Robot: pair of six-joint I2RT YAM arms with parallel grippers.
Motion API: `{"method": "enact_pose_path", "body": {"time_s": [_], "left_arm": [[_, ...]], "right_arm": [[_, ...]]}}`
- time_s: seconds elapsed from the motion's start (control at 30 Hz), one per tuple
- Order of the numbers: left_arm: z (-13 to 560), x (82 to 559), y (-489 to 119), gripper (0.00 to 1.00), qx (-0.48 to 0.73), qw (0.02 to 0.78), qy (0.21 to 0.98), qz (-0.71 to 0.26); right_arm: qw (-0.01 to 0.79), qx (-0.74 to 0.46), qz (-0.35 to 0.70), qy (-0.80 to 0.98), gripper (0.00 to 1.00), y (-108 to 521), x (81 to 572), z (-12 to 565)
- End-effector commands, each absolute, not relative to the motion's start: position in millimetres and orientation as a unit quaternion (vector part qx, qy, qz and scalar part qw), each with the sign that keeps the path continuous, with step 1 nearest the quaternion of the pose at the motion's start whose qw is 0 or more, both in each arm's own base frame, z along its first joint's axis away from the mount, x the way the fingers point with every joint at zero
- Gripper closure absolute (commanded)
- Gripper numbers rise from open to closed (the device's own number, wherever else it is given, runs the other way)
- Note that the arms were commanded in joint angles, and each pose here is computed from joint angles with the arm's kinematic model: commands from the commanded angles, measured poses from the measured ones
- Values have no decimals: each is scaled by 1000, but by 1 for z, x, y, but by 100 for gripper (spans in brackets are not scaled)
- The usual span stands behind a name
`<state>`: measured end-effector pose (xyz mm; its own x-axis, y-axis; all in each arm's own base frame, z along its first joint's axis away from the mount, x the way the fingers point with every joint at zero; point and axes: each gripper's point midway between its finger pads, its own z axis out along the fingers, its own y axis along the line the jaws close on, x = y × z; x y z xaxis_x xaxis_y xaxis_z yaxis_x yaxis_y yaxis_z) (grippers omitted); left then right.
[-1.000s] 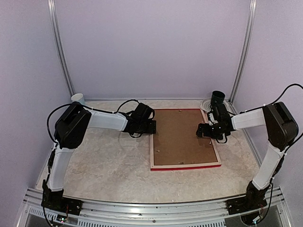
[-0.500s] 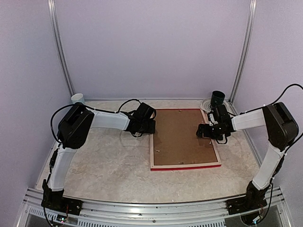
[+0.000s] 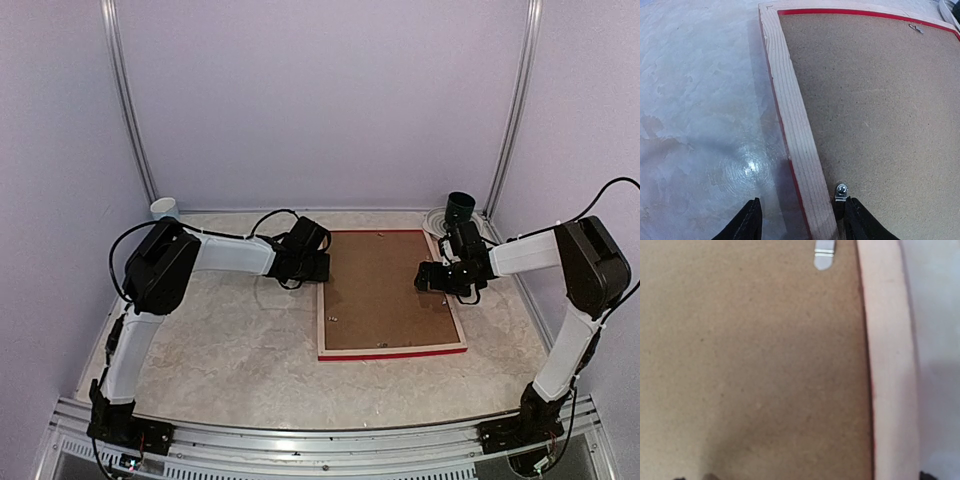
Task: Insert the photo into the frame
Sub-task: Press the fastener onto the backboard.
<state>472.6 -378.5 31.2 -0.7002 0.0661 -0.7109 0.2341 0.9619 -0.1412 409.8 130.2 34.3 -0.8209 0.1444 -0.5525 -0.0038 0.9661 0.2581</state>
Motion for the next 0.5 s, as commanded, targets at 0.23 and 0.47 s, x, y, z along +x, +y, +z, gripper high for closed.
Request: {"method": "enact_pose_path", "body": {"time_s": [0.23, 0.47], "left_arm": [[19, 483, -372, 55, 79, 376, 919, -86], [19, 483, -369, 67, 73, 376, 920, -84]], "right_arm": [[292, 45, 135, 946, 1, 129, 406, 34], [293, 46, 136, 945, 1, 127, 406, 34]]}}
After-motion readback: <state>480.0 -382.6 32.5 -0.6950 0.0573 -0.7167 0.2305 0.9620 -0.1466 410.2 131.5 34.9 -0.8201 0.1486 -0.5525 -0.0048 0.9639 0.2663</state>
